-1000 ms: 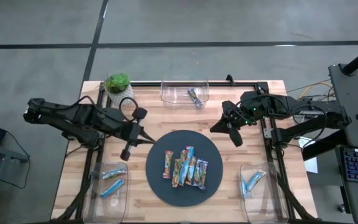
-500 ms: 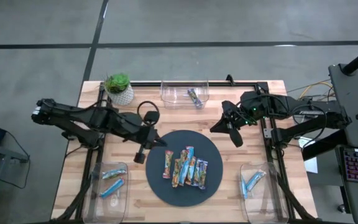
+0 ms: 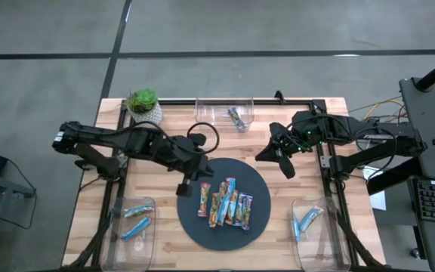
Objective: Pick and place Granola Bars by type
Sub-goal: Put the red granola bar into the bottom left transparent bin
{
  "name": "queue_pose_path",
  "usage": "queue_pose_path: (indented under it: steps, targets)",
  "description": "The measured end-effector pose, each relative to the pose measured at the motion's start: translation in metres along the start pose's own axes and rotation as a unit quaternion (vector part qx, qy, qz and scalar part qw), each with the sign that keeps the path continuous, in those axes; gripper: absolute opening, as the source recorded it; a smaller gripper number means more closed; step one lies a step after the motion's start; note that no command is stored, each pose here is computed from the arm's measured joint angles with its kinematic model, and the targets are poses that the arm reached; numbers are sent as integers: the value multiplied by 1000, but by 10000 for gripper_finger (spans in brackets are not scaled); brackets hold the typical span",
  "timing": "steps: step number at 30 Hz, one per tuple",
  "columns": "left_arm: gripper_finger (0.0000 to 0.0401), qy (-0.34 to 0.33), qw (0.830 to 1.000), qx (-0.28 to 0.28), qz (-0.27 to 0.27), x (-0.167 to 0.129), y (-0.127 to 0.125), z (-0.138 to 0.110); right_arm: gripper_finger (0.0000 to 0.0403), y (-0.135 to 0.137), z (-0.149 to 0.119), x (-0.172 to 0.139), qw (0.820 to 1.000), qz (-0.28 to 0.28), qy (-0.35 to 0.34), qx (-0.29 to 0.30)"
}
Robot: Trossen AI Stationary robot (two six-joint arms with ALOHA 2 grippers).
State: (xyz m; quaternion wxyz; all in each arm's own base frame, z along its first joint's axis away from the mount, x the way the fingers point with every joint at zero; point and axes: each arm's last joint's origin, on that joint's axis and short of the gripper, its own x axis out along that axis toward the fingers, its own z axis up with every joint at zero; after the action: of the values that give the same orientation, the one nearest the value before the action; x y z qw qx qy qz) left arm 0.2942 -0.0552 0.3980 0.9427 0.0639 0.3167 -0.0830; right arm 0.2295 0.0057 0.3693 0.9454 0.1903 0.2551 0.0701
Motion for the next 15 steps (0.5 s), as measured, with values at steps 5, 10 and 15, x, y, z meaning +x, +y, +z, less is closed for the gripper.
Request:
queue_pose_path:
  steps: [5,10,15]
  targets:
    - [87,14,999,-34,5,4,1,-5,8,0,0,0,1000,0,1,2]
    - [145,29,996,-80,13,7,1,-9,8,0,0,0,1000,0,1,2]
    - [182,50,993,-110,16,7,2,-14,8,0,0,0,1000,0,1,2]
